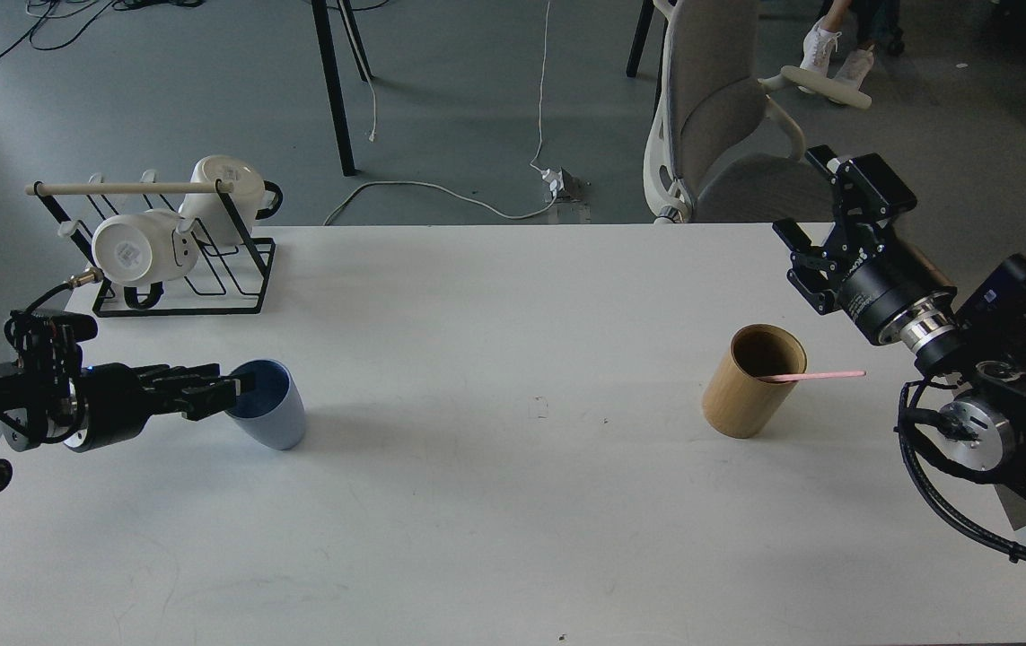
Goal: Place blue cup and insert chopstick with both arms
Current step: 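Reach the left gripper to the blue cup and grasp its side, then carry the blue cup with the left gripper to the table center, release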
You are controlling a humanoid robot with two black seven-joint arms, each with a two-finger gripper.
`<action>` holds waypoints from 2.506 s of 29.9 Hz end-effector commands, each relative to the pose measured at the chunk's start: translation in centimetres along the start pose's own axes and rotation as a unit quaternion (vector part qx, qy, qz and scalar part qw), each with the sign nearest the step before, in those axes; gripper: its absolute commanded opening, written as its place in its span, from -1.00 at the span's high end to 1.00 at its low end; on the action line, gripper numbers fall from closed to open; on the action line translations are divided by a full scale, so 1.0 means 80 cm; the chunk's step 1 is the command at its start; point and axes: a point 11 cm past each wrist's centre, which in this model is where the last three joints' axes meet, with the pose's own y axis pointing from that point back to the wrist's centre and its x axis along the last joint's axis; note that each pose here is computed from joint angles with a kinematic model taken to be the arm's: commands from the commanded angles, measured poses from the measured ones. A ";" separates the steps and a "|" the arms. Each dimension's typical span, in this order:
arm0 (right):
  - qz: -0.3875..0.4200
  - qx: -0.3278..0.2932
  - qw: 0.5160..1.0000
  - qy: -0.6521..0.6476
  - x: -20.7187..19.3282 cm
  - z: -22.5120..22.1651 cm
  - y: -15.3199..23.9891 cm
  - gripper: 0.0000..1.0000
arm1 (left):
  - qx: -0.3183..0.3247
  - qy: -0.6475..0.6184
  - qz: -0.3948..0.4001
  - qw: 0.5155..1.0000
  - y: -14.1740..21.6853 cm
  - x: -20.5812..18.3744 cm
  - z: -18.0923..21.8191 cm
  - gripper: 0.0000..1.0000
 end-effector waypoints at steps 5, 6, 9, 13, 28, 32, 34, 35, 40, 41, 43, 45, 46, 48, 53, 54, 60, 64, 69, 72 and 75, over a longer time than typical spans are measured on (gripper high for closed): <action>0.000 -0.001 1.000 -0.001 0.000 0.001 0.001 -0.90 | 0.003 -0.011 0.023 1.000 0.000 0.002 -0.002 0.98; 0.000 -0.001 1.000 -0.001 0.000 0.002 0.001 -0.90 | 0.002 -0.016 0.031 0.999 -0.002 0.002 -0.001 1.00; 0.001 -0.001 1.000 0.000 0.001 0.001 0.001 -0.90 | -0.008 -0.033 0.073 0.997 -0.006 0.012 0.007 1.00; 0.003 0.000 1.000 0.000 0.002 0.001 0.001 -0.90 | -0.034 -0.040 0.104 0.993 -0.005 0.033 0.029 1.00; 0.039 0.008 0.999 0.011 0.033 -0.006 -0.001 -0.90 | -0.204 -0.105 0.149 0.962 -0.047 0.128 0.193 1.00; 0.082 0.027 0.996 0.011 0.066 -0.022 -0.006 -0.90 | -0.216 -0.161 0.111 0.957 -0.122 0.131 0.242 1.00; 0.097 0.034 0.995 0.011 0.077 -0.027 -0.007 -0.90 | -0.212 -0.202 0.090 0.952 -0.165 0.123 0.269 1.00; 0.102 0.035 0.994 0.013 0.082 -0.028 -0.007 -0.90 | -0.211 -0.218 0.086 0.949 -0.179 0.120 0.279 1.00; 0.110 0.035 0.993 0.018 0.091 -0.030 -0.004 -0.90 | -0.218 -0.259 0.079 0.938 -0.211 0.105 0.314 1.00; 0.110 0.035 0.993 0.018 0.091 -0.030 -0.004 -0.90 | -0.218 -0.263 0.078 0.937 -0.213 0.102 0.315 1.00; 0.111 0.034 0.993 0.018 0.092 -0.029 -0.004 -0.90 | -0.212 -0.288 0.076 0.931 -0.219 0.095 0.313 1.00; 0.111 0.034 0.993 0.018 0.092 -0.029 -0.004 -0.90 | -0.197 -0.312 0.075 0.926 -0.224 0.094 0.303 1.00; 0.111 0.033 0.993 0.018 0.092 -0.028 -0.003 -0.90 | -0.193 -0.317 0.075 0.926 -0.224 0.094 0.299 1.00; 0.112 0.032 0.993 0.018 0.092 -0.026 -0.002 -0.90 | -0.195 -0.314 0.072 0.927 -0.225 0.086 0.298 1.00; 0.111 0.029 0.993 0.016 0.091 -0.023 -0.001 -0.90 | -0.196 -0.310 0.065 0.928 -0.227 0.075 0.295 1.00; 0.112 0.027 0.993 0.016 0.091 -0.020 0.001 -0.90 | -0.195 -0.310 0.065 0.928 -0.227 0.075 0.294 1.00; 0.111 0.026 0.993 0.016 0.091 -0.020 0.001 -0.90 | -0.190 -0.301 0.065 0.932 -0.224 0.077 0.288 0.88; 0.111 0.025 0.993 0.015 0.090 -0.019 0.002 -0.90 | -0.188 -0.299 0.064 0.933 -0.223 0.077 0.284 0.81; 0.109 0.025 0.994 0.014 0.089 -0.018 0.002 -0.90 | -0.175 -0.297 0.067 0.936 -0.217 0.083 0.267 0.59; 0.108 0.024 0.994 0.014 0.088 -0.018 0.002 -0.90 | -0.178 -0.286 0.068 0.939 -0.209 0.084 0.261 0.36; 0.105 0.024 0.994 0.019 0.088 -0.018 0.003 -0.90 | -0.196 -0.247 0.085 0.945 -0.197 0.093 0.268 0.07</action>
